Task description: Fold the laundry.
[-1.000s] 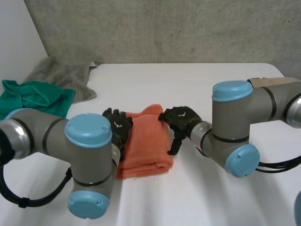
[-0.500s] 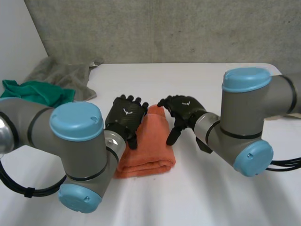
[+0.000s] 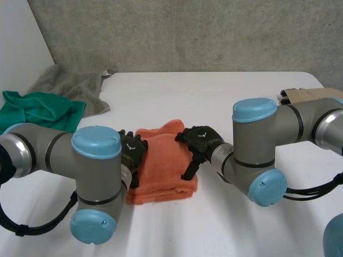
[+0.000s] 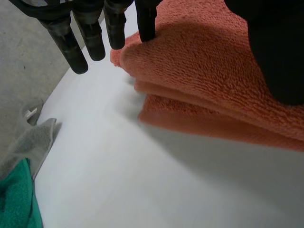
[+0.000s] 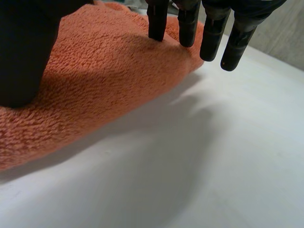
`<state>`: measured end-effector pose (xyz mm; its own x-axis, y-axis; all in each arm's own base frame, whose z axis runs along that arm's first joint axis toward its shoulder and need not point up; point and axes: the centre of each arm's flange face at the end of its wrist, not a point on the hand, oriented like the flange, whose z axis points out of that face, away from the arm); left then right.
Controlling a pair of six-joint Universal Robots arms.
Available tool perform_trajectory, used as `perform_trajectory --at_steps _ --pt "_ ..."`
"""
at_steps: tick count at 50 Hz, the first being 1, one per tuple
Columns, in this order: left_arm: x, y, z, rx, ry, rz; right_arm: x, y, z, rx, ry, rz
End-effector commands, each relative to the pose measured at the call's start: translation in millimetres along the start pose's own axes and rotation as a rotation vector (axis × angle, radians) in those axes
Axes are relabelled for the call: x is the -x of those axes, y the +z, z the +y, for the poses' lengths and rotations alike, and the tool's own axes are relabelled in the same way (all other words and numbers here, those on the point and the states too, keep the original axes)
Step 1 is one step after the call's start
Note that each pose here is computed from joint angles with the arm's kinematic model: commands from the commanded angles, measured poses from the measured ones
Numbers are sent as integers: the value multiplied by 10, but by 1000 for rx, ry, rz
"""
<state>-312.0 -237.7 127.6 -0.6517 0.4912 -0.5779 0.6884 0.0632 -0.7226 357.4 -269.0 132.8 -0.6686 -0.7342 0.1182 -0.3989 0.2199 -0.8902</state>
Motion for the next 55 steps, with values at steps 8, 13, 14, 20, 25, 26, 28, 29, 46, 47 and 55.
perform_trajectory --at_steps 8,13,14,20,25,26,28,29,46,47,55 --pt "573 -414 -808 -307 -164 -58 -126 -599 -697 -250 -70 163" --pt "763 -540 -987 -426 -197 26 37 -777 -473 -258 -122 171" --pt "779 -546 -993 -438 -200 47 97 -790 -410 -248 -134 160" --pt "794 -614 -1013 -474 -266 263 567 -871 -43 -227 -207 56" --pt "827 -601 -992 -468 -302 320 818 -720 224 -287 -234 18" --pt "830 -601 -995 -469 -304 319 840 -684 253 -294 -243 17" --pt "829 -595 -986 -466 -304 320 871 -632 307 -294 -265 13" --pt "826 -595 -982 -465 -305 320 892 -572 362 -286 -292 12" --pt "784 -586 -953 -452 -307 332 899 -131 458 -282 -406 49" --pt "780 -583 -951 -452 -307 334 897 -124 449 -284 -406 51" --pt "770 -586 -945 -450 -307 337 890 -48 298 -334 -403 59"
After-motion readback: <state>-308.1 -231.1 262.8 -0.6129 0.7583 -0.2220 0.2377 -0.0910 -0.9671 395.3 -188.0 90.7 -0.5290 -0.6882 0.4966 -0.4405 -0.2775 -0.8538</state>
